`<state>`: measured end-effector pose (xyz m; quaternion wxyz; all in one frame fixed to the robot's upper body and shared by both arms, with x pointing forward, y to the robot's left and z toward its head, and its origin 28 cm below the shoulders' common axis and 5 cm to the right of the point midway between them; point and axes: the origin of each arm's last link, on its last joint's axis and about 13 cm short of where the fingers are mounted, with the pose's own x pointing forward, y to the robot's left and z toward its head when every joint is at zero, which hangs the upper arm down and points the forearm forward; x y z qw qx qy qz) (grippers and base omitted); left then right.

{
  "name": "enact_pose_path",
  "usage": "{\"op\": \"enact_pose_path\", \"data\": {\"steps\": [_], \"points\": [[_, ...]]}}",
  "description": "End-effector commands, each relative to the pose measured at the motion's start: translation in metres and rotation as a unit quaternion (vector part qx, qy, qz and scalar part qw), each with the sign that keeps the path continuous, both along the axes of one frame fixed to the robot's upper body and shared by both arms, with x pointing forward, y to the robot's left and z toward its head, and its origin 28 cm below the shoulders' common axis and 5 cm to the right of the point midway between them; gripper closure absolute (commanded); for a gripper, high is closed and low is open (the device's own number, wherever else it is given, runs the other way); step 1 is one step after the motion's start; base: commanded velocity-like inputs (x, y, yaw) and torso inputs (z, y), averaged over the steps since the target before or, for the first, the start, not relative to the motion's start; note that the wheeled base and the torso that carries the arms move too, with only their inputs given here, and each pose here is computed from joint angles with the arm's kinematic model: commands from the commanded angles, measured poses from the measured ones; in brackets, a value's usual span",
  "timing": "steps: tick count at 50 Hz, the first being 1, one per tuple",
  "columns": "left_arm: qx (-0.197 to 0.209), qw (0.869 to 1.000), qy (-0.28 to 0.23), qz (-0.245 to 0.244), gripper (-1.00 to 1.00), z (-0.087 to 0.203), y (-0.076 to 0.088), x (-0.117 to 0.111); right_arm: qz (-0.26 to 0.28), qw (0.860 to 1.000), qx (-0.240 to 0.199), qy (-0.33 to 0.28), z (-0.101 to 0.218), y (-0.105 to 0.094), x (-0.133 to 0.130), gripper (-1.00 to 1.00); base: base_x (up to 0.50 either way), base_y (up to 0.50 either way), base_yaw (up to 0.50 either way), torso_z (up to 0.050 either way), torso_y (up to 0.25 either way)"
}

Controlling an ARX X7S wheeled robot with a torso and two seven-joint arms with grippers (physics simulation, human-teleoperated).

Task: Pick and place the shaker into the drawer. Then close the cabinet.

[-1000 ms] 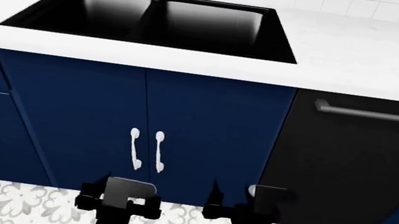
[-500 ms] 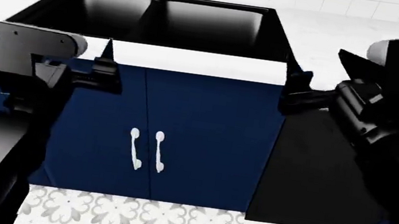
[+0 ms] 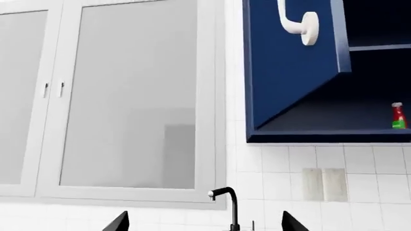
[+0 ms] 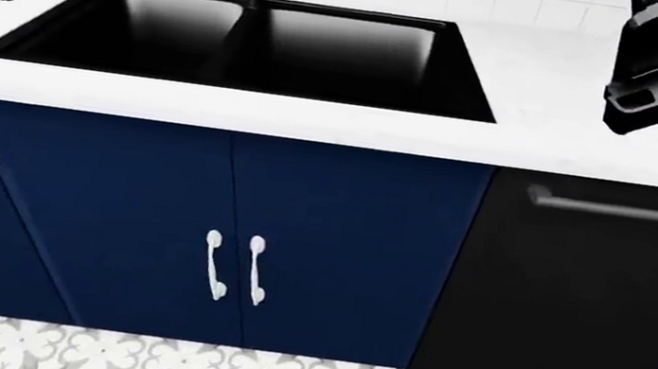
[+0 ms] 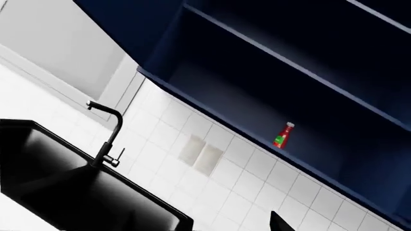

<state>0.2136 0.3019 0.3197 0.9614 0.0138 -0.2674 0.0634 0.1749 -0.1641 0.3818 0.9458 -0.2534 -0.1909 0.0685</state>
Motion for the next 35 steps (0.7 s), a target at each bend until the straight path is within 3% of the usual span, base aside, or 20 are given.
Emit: {"op": "enact_pose_path", "data": {"steps": [1,35], "points": [[-0.054,0.998,-0.017,-0.013,-1.0,0.008,0.015,0.009,-0.006,0.999,-0.024,-0.023,0.012,-0.001,-0.014,-1.0,0.5,0.0,0.0,0.0,0.0],[-0.071,0.997,-0.005,-0.02,-1.0,-0.003,0.014,0.009,0.006,0.998,-0.053,-0.02,0.007,0.004,-0.011,-1.0,0.5,0.0,0.0,0.0,0.0]]}}
